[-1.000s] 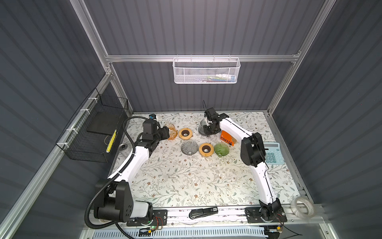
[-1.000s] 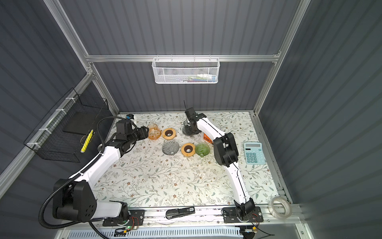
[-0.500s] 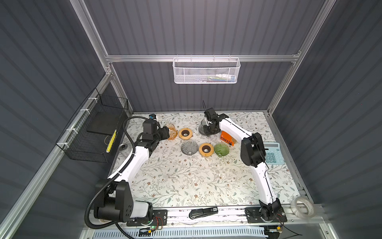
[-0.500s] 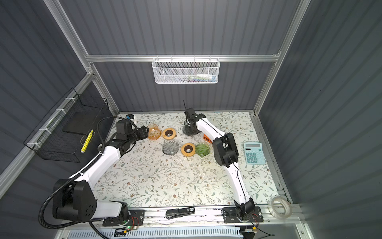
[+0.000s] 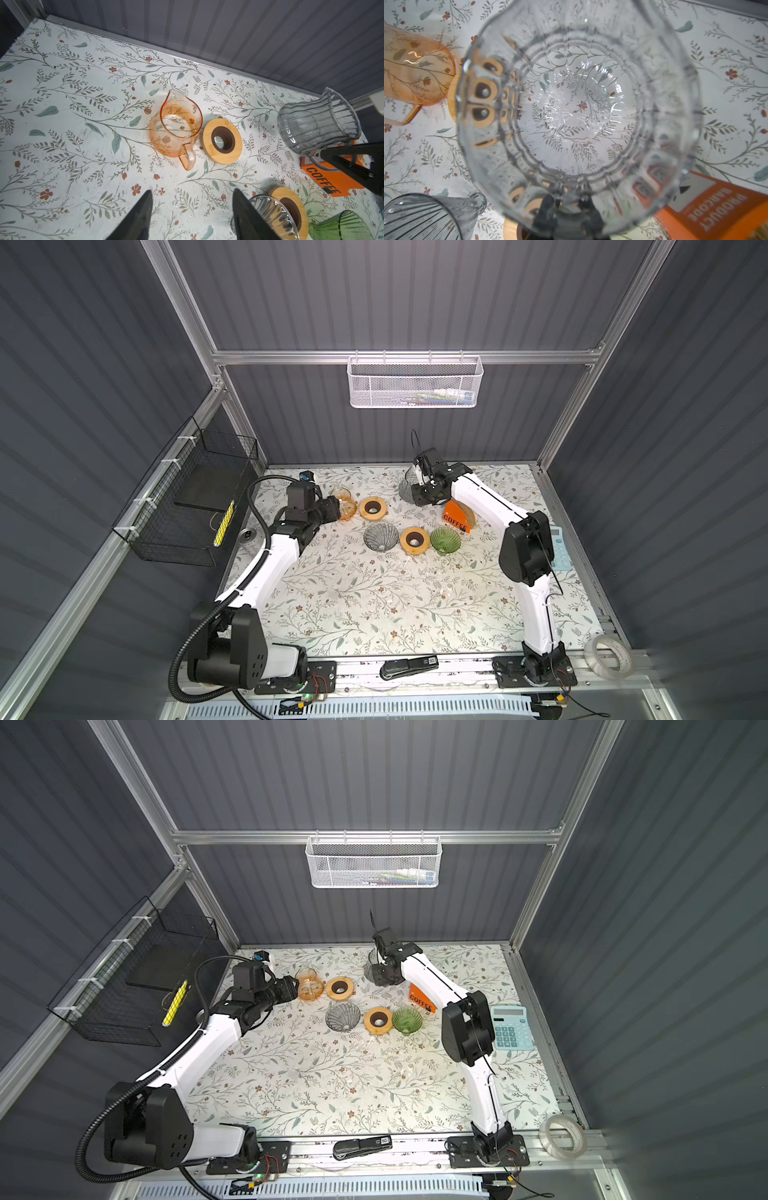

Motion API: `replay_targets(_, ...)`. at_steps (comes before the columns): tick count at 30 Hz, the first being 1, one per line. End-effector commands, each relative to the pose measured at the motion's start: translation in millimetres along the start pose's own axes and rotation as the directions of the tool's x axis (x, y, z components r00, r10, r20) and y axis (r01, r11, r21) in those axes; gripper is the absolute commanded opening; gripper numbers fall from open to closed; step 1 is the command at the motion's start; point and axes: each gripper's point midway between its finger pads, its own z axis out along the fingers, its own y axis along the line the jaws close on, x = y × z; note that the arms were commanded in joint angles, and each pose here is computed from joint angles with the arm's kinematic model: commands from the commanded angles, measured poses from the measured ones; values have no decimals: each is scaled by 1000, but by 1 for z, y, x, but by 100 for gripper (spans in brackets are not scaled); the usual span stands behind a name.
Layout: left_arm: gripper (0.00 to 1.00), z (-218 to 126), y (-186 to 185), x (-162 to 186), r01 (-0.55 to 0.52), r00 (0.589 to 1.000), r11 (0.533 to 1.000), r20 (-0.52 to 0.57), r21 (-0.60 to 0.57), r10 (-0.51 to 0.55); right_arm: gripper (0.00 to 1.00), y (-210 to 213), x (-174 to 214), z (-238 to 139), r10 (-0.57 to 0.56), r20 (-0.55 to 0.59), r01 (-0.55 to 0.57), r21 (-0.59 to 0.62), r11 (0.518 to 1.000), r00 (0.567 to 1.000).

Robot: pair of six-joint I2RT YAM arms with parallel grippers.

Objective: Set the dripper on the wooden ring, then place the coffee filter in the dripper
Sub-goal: 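Lift the clear pitcher with the right gripper and carry it nearer the robot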

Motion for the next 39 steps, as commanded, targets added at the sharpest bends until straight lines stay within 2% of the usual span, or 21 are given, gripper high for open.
replay_targets(1, 62, -12, -8, -7, 11, 1000, 1000, -9, 18, -10, 0, 14, -7, -24, -43, 57, 43, -6, 999, 997)
replay_targets(6, 62, -12, -7, -3, -6, 999, 1000, -36, 10, 7, 0, 26, -5, -53, -71, 83, 72, -9, 997, 994)
replay_targets(11, 62, -17, -9, -6, 4, 999, 1000, -48, 11, -3, 0, 48, 4, -88, -145, 124, 150, -30, 988, 982)
replay_targets(19, 62, -24, 0, -4, 18, 999, 999, -45, -41, -20, 0, 88, 38, -129, -240, 165, 257, -91, 962, 957)
replay_targets(22, 62, -22, 2, -1, 34, 998, 998, -54, -47, -37, 0, 105, 50, -140, -244, 186, 271, -134, 953, 952)
replay_targets(29, 62, -23, 8, 5, 77, 996, 995, -34, -69, -80, 0, 153, 86, -158, -314, 222, 364, -237, 901, 923)
replay_targets(39, 62, -30, 13, 13, 74, 996, 993, -47, -90, -78, 0, 212, 143, -148, -423, 221, 477, -357, 804, 879)
